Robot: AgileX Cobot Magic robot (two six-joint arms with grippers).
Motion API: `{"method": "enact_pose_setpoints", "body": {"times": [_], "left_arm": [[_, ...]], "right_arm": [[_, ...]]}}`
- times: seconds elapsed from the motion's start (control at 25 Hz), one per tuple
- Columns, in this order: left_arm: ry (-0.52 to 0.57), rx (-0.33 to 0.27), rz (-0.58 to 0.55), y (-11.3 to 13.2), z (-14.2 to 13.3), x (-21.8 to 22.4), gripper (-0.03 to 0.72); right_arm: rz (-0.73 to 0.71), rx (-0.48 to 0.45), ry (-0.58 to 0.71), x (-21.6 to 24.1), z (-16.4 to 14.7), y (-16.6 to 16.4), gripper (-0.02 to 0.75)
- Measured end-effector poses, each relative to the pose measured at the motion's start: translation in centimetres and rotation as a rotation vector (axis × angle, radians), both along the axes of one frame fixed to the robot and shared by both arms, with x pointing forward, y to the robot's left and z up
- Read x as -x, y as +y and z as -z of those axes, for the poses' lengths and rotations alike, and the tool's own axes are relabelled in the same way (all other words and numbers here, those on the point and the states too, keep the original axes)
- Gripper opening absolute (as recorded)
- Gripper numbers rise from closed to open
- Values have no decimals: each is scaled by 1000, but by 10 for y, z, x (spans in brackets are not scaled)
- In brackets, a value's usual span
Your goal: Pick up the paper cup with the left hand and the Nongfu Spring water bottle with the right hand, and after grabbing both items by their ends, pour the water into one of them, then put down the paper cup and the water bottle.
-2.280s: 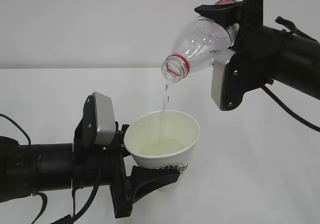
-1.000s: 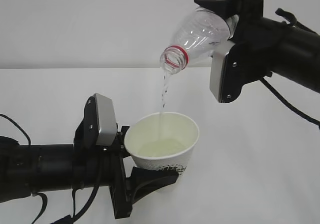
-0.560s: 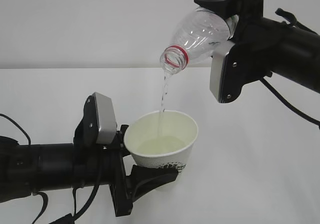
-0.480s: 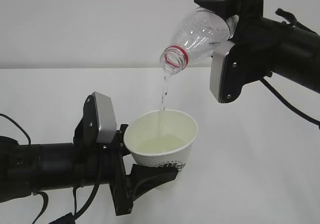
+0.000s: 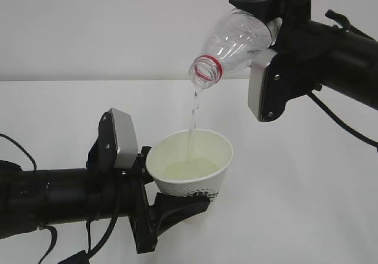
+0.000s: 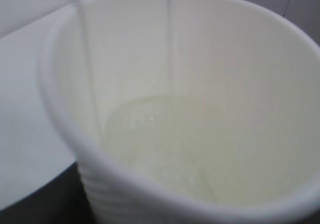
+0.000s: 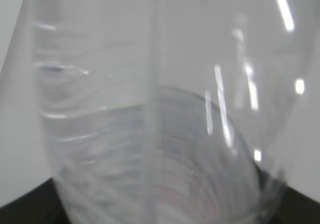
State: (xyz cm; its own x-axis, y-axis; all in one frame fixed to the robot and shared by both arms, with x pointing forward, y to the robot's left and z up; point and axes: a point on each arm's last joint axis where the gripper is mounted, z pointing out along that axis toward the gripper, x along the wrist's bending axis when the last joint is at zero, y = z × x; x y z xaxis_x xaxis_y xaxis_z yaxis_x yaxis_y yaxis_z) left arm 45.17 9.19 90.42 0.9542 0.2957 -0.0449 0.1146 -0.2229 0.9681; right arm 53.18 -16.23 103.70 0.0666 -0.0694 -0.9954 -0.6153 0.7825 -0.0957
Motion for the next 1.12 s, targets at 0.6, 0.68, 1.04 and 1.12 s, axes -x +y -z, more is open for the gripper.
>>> {"method": "enact_pose_setpoints", "body": {"times": [0.6, 0.68, 1.04, 1.12], "left_arm": [[1, -2, -2, 0, 0, 0, 490], [1, -2, -2, 0, 0, 0, 489], [2, -7, -3, 0, 1, 0, 489], [2, -7, -3, 0, 1, 0, 489]], "right_arm": [[0, 5, -4, 0, 0, 0, 475], [-1, 5, -6, 0, 0, 0, 475], [-1, 5, -6, 0, 0, 0, 475], [-1, 5, -6, 0, 0, 0, 475]]}}
